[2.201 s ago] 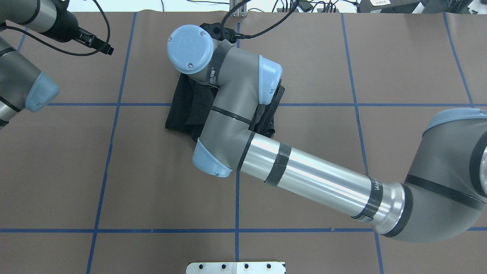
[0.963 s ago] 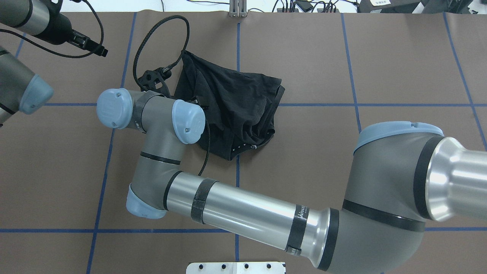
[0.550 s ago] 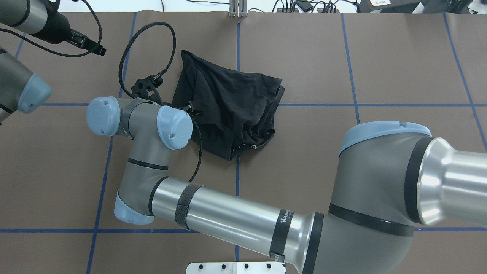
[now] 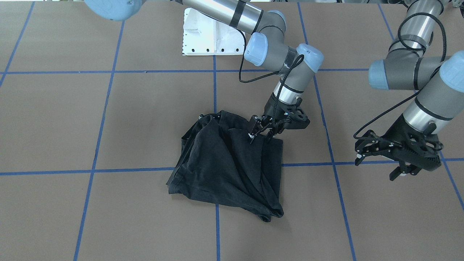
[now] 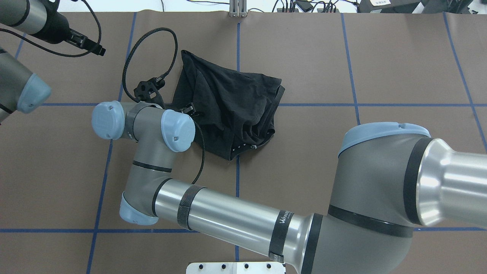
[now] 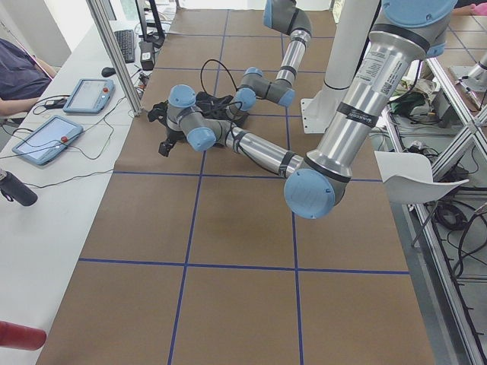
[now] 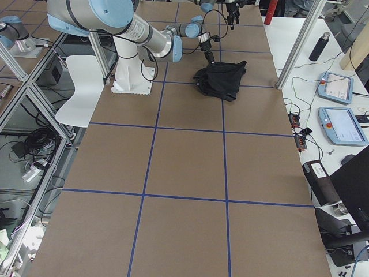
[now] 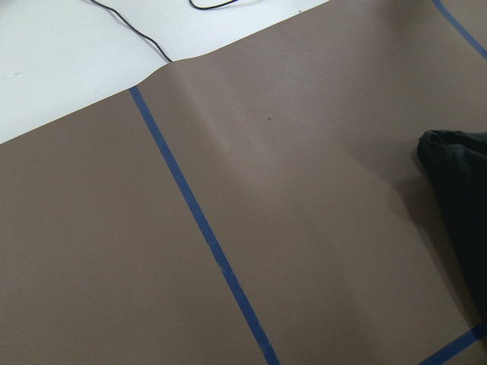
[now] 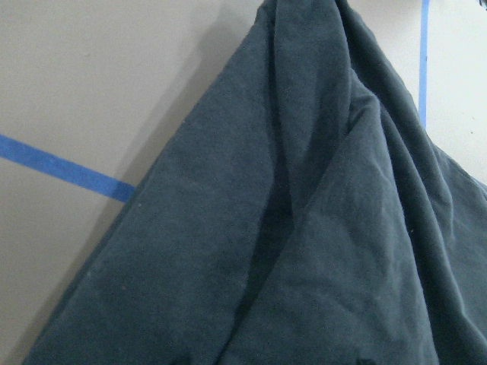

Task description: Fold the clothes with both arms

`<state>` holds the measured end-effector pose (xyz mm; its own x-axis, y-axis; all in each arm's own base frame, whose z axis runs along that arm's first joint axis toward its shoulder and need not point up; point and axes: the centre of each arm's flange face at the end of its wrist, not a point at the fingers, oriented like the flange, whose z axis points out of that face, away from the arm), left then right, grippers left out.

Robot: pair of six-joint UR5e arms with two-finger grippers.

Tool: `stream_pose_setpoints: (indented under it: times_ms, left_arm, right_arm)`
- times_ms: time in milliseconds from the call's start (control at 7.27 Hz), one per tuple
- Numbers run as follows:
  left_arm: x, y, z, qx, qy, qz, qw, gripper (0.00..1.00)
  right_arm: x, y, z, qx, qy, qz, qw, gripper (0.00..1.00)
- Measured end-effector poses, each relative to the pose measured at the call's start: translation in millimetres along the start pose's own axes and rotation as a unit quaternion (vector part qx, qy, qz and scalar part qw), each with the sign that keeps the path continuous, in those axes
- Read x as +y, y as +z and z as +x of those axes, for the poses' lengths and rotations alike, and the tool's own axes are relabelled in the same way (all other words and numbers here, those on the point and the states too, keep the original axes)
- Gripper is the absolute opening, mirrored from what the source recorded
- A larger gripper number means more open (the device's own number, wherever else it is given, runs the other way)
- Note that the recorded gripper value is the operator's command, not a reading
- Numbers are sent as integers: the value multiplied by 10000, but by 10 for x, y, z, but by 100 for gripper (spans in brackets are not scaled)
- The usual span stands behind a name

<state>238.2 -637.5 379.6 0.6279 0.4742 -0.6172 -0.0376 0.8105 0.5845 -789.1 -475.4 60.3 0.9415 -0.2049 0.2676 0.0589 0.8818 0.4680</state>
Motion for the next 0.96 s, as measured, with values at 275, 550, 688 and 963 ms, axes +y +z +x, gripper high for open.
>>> stream_pose_setpoints:
  times_ms: [275,550,688,963]
  left_arm:
    - [4,-3,-12,-6,-7,-1,10000,100]
    - [6,-7,-22,-11,-13,1,10000,100]
    - [8,-7,-26,-14,-15,0,10000,100]
    - [13,-6,-30,-15,-17,-2,10000,100]
  right_arm:
    - [-4,-28,-38,-72,51,46,10000,66]
    - [35,-41,-77,-87,26,44,9999,66]
    - [70,-52,-109,-97,5,37,9999,63]
    - [125,-44,-138,-58,-52,1,10000,53]
